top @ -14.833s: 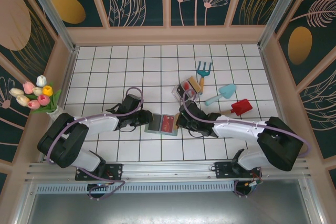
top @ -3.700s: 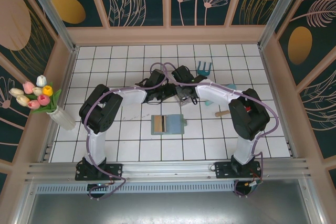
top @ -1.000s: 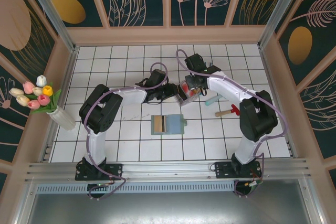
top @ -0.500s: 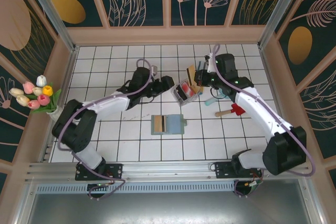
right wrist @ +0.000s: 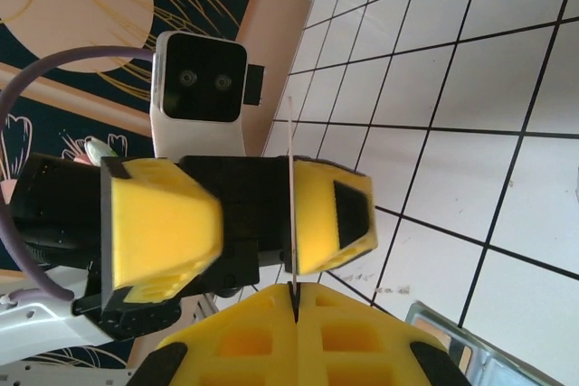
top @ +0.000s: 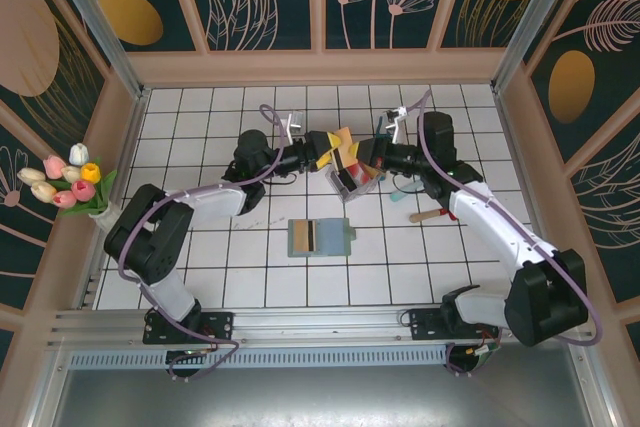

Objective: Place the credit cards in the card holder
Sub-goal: Pick up the credit card from the storage box, then insert the credit card into the card slot.

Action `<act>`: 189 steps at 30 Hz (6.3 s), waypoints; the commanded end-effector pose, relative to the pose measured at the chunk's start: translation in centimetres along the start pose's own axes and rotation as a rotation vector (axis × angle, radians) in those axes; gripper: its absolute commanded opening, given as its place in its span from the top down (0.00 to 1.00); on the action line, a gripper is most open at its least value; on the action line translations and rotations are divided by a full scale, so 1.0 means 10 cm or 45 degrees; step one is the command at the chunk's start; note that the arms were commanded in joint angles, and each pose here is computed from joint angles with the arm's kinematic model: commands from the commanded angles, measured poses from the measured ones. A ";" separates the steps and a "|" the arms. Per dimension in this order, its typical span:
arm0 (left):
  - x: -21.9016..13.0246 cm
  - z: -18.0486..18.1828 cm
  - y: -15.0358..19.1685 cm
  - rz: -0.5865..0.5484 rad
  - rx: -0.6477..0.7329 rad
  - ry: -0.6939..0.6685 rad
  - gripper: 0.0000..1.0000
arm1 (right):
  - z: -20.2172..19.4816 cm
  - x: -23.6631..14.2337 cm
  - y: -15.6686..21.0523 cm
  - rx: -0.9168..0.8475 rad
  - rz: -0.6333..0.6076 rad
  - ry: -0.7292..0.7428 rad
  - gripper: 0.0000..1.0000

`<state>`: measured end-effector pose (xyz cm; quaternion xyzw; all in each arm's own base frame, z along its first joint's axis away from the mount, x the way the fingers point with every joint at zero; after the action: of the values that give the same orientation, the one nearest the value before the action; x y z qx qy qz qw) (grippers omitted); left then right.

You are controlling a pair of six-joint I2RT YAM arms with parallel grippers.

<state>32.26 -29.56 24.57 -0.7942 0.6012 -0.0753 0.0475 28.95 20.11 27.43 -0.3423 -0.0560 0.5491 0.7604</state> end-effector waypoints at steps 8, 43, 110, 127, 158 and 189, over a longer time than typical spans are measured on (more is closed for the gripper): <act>-0.04 -0.33 0.13 0.120 0.057 0.199 0.78 | -0.31 0.02 -0.01 0.095 -0.043 0.166 0.97; -0.21 -0.23 0.32 0.074 0.061 0.074 0.75 | -0.24 0.07 0.34 0.269 -0.113 0.077 1.00; -0.78 1.75 1.22 0.133 -0.177 -0.947 0.99 | -1.22 0.48 1.96 0.165 0.511 0.851 0.93; -0.93 1.37 1.09 -0.004 -0.020 -1.029 1.00 | -1.24 0.43 1.93 0.157 0.483 0.897 0.95; -0.74 1.64 1.36 0.224 -0.125 -0.988 1.00 | -1.27 0.49 1.98 0.167 0.523 0.882 0.95; -0.95 1.58 1.33 0.194 -0.076 -1.238 1.00 | -1.29 0.47 2.00 0.153 0.540 0.898 0.96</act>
<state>20.78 -25.31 7.20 -0.7135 0.5735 0.2878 0.2814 21.54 21.51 5.95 -0.4684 0.2993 0.5313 0.6393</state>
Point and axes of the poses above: each hand's point on the last joint's axis, 136 mm out from that joint toward the fingers, its own x axis out along the fingers, its own z axis along the line the jaws close on, y = z × x, the point moved 5 cm from there along -x, back along the fingers, and after that the axes turned 6 degrees about -x, right-handed, at the moved point
